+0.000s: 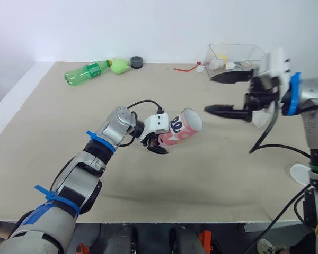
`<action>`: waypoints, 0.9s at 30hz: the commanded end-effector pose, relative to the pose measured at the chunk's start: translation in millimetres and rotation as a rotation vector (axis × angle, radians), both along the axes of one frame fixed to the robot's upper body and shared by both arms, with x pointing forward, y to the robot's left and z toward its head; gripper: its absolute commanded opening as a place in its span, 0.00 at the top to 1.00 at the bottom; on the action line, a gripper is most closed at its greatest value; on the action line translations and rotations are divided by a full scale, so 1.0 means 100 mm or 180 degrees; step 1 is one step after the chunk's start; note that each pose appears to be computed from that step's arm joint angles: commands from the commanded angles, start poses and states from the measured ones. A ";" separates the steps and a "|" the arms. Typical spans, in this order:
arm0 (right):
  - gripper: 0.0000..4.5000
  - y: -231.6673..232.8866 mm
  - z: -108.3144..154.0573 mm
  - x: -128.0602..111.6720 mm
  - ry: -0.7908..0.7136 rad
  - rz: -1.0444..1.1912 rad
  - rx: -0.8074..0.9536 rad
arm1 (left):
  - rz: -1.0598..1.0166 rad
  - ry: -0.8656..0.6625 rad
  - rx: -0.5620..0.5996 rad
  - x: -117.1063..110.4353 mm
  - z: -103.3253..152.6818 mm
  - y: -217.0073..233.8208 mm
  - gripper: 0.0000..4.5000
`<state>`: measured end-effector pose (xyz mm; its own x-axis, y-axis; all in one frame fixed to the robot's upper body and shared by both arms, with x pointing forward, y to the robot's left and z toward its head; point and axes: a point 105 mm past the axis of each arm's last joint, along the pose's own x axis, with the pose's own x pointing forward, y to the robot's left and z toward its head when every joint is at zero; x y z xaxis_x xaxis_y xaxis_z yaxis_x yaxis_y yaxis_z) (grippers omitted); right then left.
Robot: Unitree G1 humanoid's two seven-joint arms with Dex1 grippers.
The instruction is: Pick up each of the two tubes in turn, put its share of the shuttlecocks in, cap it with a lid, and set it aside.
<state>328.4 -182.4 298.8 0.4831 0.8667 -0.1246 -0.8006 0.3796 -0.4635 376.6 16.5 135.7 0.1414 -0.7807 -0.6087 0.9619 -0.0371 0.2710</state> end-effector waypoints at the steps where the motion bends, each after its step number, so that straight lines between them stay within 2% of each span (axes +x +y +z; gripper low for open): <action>1: 0.01 -0.48 -0.03 0.12 0.0149 -0.0804 0.0452 | 0.0018 -0.0032 -0.0017 0.01 0.02 0.01 0.19; 4: 0.01 -1.02 -0.38 0.25 0.0382 -0.1860 0.0710 | 0.0001 -0.0036 -0.0008 0.00 0.01 0.00 0.19; 7: 0.01 -1.31 -0.78 0.26 0.0549 -0.2485 0.0817 | -0.0007 -0.0031 -0.0011 0.00 0.02 0.00 0.19; 15: 0.01 -1.47 -1.36 0.41 0.0698 -0.2957 0.0891 | -0.0014 -0.0040 0.0009 0.00 0.03 0.00 0.19; 19: 0.01 -1.53 -1.44 0.54 0.0605 -0.3164 0.0890 | -0.0010 -0.0026 -0.0003 -0.01 0.02 0.00 0.19; 27: 0.01 -1.58 -1.38 0.70 0.0460 -0.3416 0.1160 | 0.0017 -0.0002 0.0000 -0.03 0.00 0.03 0.19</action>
<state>396.5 -334.6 146.4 0.9915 0.0401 -0.1235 -0.0545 0.9918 -0.1153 374.4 17.7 134.9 0.1421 -0.7809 -0.6083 0.9630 -0.0331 0.2674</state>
